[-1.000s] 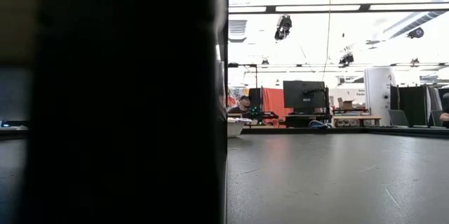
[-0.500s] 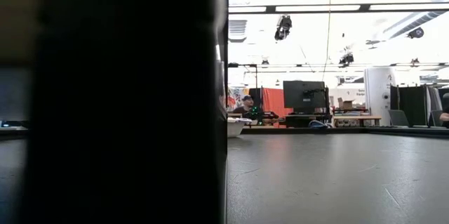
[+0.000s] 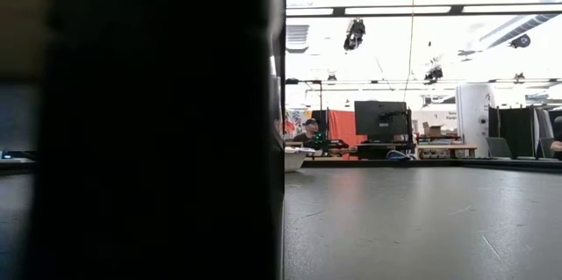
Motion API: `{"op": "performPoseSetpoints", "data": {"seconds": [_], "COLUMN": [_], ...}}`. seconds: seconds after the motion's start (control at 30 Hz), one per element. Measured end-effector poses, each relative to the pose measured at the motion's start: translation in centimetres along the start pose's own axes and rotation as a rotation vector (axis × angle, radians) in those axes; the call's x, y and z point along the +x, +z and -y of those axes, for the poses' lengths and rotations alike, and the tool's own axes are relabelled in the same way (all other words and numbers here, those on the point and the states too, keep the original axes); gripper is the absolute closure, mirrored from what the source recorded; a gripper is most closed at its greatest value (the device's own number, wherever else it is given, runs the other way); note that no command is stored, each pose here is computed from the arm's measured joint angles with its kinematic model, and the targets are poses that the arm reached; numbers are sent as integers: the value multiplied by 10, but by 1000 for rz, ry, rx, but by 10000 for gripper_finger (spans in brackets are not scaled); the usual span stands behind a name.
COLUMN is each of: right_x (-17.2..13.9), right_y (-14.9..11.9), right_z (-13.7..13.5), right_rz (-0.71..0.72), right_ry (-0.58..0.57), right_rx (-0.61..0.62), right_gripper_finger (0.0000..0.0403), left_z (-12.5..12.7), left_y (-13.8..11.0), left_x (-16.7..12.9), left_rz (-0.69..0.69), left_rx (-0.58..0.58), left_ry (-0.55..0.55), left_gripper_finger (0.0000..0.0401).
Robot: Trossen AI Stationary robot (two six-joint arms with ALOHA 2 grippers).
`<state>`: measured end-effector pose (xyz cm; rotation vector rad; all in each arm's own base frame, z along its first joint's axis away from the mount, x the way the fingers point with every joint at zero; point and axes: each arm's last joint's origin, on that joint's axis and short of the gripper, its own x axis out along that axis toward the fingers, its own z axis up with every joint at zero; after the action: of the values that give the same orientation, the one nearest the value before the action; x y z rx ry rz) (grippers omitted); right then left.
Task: Place and stack bowls onto a shelf
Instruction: Stack the white patterned bowl on top of the white patterned bowl on the shelf
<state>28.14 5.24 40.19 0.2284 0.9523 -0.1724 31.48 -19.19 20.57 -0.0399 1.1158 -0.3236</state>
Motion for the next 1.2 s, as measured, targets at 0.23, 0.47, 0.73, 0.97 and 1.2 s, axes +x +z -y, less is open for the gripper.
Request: {"op": "performPoseSetpoints", "data": {"seconds": [0.23,0.47,0.73,0.97,1.2], "right_x": [0,0,0,0,0], "right_y": [0,0,0,0,1], "right_z": [0,0,0,0,0], "right_rz": [0,0,0,0,8], "right_ry": [0,0,0,0,-3], "right_rx": [0,0,0,0,-23], "right_gripper_finger": [218,218,218,218,218], "left_z": [7,8,27,7,-26], "left_y": [14,14,14,-9,-30], "left_x": [-10,-22,-71,-116,-149], "left_rz": [62,-39,35,81,183], "left_rx": [6,-46,-7,-26,-71], "left_ry": [-43,3,180,275,292], "left_gripper_finger": [326,326,325,325,325]}}
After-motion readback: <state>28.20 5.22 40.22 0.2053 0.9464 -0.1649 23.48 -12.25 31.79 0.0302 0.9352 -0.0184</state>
